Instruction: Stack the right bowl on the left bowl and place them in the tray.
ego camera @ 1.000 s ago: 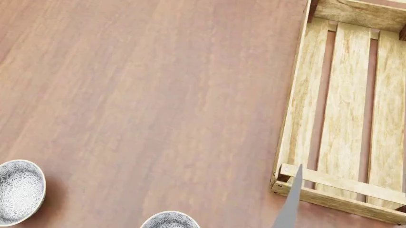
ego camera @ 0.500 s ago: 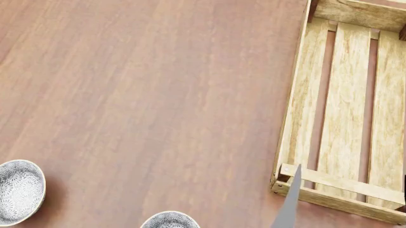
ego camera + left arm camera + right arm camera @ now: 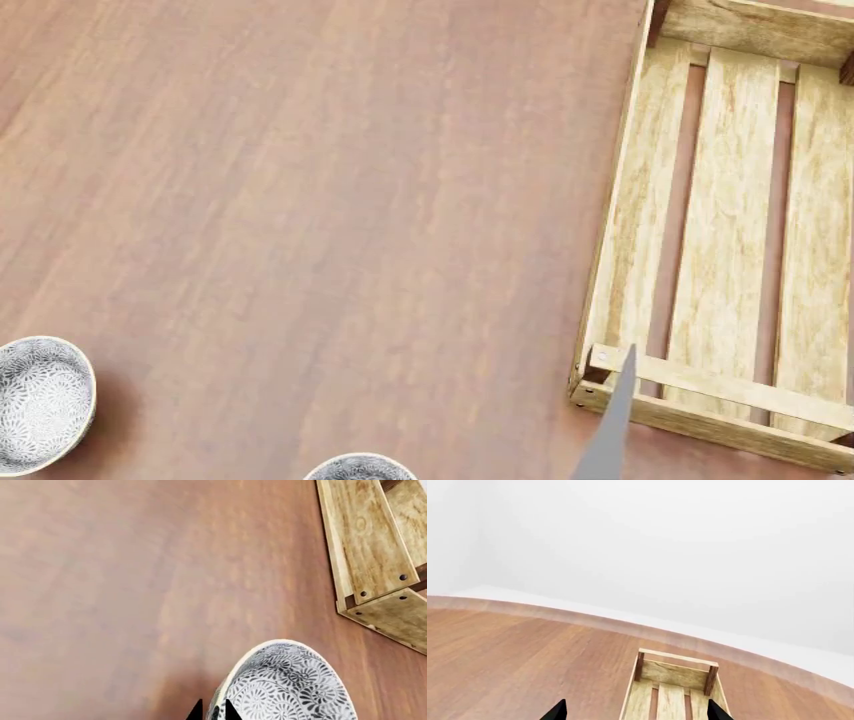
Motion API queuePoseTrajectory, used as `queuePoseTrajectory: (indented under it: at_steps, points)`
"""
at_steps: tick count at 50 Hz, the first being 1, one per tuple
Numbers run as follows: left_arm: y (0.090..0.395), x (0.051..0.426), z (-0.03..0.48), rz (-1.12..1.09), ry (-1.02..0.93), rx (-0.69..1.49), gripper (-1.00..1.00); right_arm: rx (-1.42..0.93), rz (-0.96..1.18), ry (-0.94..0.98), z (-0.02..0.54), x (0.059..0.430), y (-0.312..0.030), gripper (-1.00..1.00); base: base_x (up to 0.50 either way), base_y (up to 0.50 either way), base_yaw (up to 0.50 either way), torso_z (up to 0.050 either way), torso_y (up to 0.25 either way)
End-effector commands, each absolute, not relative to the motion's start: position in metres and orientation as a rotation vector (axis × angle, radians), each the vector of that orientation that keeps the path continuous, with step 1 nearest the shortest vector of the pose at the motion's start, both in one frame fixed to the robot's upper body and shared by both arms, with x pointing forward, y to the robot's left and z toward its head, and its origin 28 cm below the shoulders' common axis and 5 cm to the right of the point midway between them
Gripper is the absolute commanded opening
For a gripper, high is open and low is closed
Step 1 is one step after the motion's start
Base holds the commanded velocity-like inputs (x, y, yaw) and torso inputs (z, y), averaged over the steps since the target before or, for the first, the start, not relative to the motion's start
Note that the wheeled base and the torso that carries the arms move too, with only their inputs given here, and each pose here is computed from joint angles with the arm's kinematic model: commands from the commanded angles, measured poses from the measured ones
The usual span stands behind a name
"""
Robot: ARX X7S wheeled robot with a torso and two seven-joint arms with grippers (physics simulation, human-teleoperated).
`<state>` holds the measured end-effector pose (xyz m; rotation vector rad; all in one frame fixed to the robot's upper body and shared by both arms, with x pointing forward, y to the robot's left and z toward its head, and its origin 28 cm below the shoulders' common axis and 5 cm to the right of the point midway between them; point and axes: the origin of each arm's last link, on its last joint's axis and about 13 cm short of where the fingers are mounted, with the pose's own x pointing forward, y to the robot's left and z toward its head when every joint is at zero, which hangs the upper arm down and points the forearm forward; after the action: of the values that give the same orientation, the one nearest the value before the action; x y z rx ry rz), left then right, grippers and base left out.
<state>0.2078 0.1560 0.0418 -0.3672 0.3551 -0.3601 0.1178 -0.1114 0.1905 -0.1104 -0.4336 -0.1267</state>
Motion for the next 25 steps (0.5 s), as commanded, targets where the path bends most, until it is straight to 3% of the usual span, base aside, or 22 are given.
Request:
queuePoseTrajectory:
  at_steps: [1,25]
  points:
    - [0.156,0.212,0.046,-0.355,0.311,-0.424,-1.00,-0.080,-0.115,-0.471,0.194,0.120,-0.108,1.00,0.00,0.00,0.00,0.000,0.000]
    - [0.158,0.200,0.080,-0.381,0.222,-0.429,-1.00,-0.079,-0.116,-0.471,0.194,0.120,-0.108,1.00,0.00,0.00,0.00,0.000,0.000]
